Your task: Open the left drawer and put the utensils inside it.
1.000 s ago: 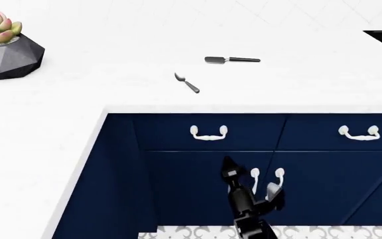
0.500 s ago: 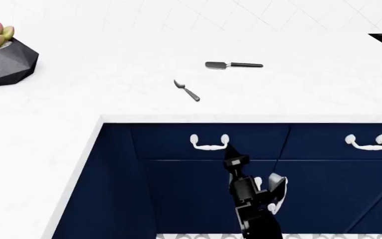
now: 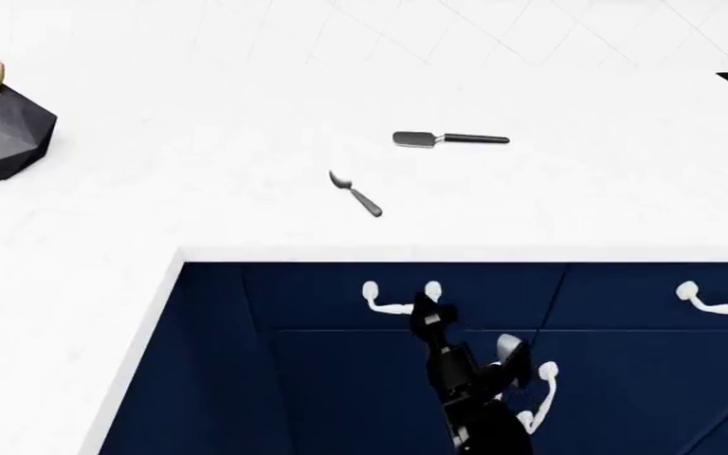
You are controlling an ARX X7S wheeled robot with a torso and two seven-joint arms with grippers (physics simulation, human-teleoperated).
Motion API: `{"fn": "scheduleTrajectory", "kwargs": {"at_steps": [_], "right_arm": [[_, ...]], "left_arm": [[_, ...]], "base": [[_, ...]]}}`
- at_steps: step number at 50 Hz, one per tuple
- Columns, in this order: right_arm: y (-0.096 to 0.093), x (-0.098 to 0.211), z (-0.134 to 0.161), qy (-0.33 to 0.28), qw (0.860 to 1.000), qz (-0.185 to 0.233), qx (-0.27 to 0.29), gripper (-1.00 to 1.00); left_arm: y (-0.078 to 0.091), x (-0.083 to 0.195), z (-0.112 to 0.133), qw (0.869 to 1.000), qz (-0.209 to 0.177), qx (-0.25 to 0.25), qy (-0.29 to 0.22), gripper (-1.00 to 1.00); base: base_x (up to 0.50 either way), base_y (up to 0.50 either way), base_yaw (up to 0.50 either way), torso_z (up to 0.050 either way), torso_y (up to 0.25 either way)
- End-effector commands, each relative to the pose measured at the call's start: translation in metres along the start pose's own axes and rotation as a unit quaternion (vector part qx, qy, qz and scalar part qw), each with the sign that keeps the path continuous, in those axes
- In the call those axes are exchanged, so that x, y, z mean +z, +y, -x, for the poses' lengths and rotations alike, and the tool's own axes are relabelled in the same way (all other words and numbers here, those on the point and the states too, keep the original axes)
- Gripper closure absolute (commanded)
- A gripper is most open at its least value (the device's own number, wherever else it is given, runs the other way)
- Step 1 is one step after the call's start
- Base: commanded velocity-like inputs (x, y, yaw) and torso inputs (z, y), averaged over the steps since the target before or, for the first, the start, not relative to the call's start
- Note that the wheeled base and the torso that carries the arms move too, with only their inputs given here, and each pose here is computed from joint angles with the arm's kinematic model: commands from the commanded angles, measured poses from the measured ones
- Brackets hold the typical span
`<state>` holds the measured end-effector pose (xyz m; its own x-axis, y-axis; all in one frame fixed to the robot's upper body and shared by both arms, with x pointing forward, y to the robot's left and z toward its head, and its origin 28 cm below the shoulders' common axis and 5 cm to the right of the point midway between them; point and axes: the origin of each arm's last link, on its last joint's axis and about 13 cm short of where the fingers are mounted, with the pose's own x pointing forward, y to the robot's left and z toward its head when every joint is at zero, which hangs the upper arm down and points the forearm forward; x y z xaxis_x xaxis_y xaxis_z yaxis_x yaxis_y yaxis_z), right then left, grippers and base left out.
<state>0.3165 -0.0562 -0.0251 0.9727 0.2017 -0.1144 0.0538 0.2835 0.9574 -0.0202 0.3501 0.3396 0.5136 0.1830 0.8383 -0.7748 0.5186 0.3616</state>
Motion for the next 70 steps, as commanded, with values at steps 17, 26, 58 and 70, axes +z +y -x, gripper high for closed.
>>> {"fn": "scheduleTrajectory", "kwargs": {"at_steps": [17,26,58,70], "right_arm": [[0.014,0.005,-0.011,0.028,0.999,0.039,0.004,-1.00],[0.002,0.005,-0.002,0.011,0.999,0.026,-0.018,-1.00],[-0.003,-0.008,0.007,0.121,0.990,0.038,-0.068,-1.00],[0.000,-0.006,0.004,0.122,0.991,0.037,-0.044,1.00]], "left_arm": [[0.003,-0.001,0.001,1.000,-0.020,-0.005,0.000,-1.00],[-0.002,-0.014,-0.002,0.998,-0.033,-0.016,0.043,-1.00],[-0.006,-0.019,-0.001,0.998,-0.033,-0.023,0.047,-1.00],[-0.007,-0.020,0.000,0.998,-0.032,-0.023,0.049,-1.00]], "base": [[0.00,0.00,0.00,0.000,0.000],[0.04,0.00,0.00,0.000,0.000],[0.08,0.00,0.00,0.000,0.000],[0.00,0.00,0.00,0.000,0.000]]}}
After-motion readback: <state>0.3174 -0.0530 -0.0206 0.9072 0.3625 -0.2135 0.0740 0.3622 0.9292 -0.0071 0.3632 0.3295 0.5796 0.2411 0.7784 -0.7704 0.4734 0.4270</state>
